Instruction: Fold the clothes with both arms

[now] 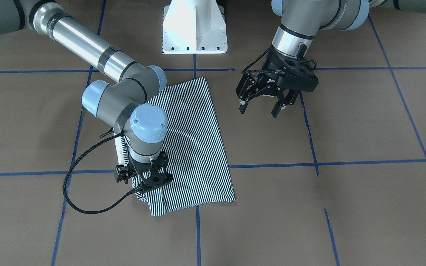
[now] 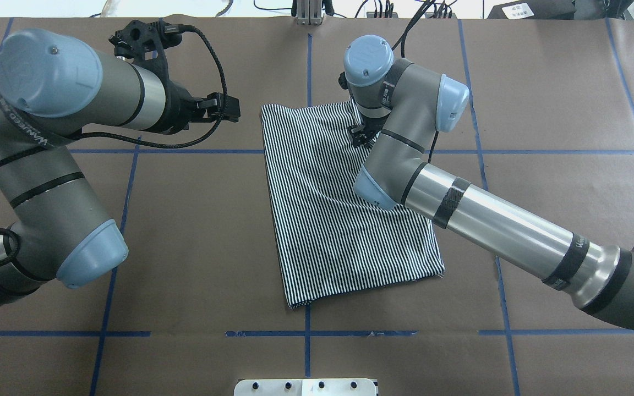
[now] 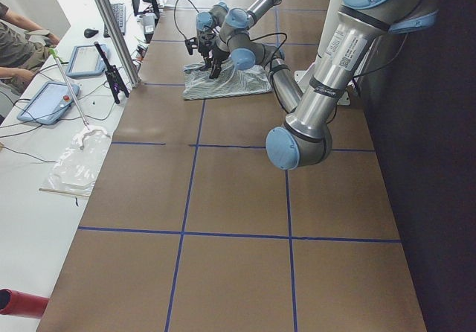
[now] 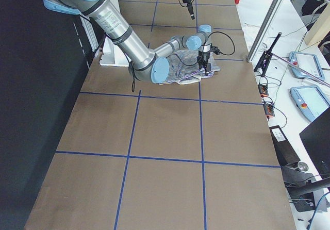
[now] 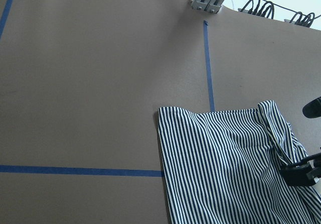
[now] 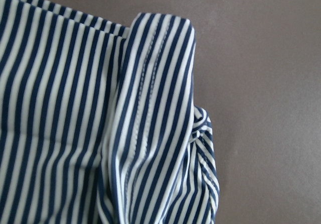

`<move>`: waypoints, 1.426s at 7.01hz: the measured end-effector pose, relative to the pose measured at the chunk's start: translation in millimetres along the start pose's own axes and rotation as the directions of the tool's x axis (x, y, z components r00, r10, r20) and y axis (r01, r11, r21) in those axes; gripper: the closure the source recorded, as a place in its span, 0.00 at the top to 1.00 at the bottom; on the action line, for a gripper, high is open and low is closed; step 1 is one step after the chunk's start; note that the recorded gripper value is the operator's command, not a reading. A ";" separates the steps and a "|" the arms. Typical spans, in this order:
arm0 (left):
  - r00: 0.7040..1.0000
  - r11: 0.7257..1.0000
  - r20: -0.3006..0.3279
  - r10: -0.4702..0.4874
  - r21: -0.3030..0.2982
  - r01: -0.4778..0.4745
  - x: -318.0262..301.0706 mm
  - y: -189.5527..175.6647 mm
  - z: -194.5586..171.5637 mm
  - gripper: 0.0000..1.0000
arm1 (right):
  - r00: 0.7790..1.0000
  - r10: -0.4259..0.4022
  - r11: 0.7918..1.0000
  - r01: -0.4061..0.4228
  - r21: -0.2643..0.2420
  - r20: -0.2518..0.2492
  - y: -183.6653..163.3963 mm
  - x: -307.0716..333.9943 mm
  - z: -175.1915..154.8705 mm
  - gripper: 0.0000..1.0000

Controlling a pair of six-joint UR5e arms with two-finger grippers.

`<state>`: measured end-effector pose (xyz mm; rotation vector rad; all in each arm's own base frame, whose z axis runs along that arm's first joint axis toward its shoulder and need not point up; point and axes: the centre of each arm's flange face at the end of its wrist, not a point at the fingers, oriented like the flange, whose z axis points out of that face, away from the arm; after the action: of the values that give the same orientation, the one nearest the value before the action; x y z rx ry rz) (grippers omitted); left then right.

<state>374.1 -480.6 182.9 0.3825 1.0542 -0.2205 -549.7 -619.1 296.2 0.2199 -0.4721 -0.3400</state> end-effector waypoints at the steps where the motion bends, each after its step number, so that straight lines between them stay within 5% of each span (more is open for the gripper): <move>1: 1.000 1.000 -0.002 0.001 0.000 -0.001 0.8 0.0 -0.9 1.00 | 1.000 0.000 1.000 0.000 0.003 -0.005 -2.7 7.3 -1.0 1.00; 8: 1.000 1.000 -0.016 -0.001 0.005 0.001 6.2 -0.5 -6.6 1.00 | 0.993 -0.071 0.997 0.069 -0.022 -0.094 -9.3 132.4 21.9 1.00; 10: 1.000 1.000 -0.015 -0.001 0.005 0.001 6.0 -0.5 -6.3 1.00 | 0.995 -0.069 0.997 0.070 0.016 -0.074 -29.3 126.4 -10.3 1.00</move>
<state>371.8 -478.5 174.8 0.3882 1.0686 -0.2214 -446.9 -691.3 330.2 0.2668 -0.3957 -0.3945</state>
